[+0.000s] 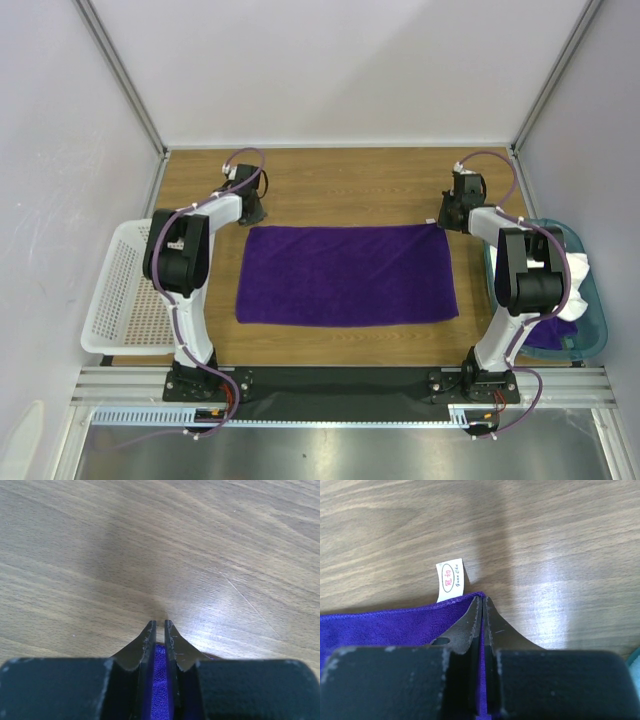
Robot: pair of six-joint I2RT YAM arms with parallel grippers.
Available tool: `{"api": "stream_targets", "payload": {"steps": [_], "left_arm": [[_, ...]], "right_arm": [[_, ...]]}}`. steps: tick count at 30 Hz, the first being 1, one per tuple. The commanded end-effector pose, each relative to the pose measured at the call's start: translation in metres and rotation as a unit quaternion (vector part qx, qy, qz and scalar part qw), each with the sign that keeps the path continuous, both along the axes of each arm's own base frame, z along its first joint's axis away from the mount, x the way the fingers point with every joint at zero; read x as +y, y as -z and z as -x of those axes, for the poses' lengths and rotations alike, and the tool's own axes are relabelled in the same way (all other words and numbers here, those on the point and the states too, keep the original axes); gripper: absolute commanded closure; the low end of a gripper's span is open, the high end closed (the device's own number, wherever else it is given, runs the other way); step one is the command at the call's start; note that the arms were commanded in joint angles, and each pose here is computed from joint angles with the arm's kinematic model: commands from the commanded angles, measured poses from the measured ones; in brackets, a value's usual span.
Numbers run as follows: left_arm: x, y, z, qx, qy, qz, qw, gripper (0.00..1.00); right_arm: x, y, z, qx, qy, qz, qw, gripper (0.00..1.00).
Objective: Fold and stack the towels
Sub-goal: Flatten out the crumpled towel, then fold the towel
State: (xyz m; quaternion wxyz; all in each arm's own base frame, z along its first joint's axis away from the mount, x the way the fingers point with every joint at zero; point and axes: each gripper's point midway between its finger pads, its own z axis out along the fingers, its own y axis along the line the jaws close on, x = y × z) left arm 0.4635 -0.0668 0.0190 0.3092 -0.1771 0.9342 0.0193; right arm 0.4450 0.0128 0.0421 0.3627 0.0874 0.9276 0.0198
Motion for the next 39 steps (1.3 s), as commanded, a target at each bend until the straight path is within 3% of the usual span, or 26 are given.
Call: {"api": "stream_targets", "payload": {"steps": [1,4,5,7,9,13,15,21,29,39], "left_arm": [[0.003,-0.009,-0.007,-0.016,0.005,-0.002,1.000,0.82],[0.002,-0.019,-0.009,-0.042,0.012,0.000,0.999,0.80],[0.002,-0.031,-0.012,-0.058,0.017,-0.001,0.998,0.78],[0.004,-0.046,-0.012,-0.072,0.016,-0.006,0.997,0.77],[0.002,-0.070,-0.012,-0.099,0.020,0.002,0.995,0.71],[-0.010,-0.103,0.002,-0.144,0.027,0.014,0.989,0.67],[-0.019,-0.119,0.010,-0.166,0.028,0.022,0.985,0.66],[-0.022,-0.094,0.030,-0.152,-0.005,0.045,0.987,0.66],[-0.026,-0.048,0.033,-0.106,-0.038,0.065,0.992,0.68],[-0.019,-0.012,0.032,-0.069,-0.091,0.092,0.989,0.74]], "right_arm": [[-0.007,-0.010,-0.016,-0.016,0.018,0.005,1.000,0.97],[-0.009,-0.013,-0.018,-0.016,0.022,0.009,1.000,0.89],[-0.009,-0.018,-0.021,-0.020,0.023,0.011,0.999,0.78],[-0.008,-0.026,-0.022,-0.024,0.018,0.007,1.000,0.70],[0.000,-0.044,-0.025,-0.038,0.003,-0.009,0.999,0.47],[0.008,-0.082,-0.021,-0.069,0.007,-0.033,0.997,0.33],[0.013,-0.089,-0.015,-0.073,0.011,-0.043,0.996,0.31],[0.025,-0.100,0.013,-0.074,0.044,-0.081,0.993,0.30],[0.020,-0.052,0.063,-0.019,0.124,-0.116,0.985,0.33],[0.013,-0.050,0.089,-0.013,0.153,-0.114,0.982,0.34]]}}
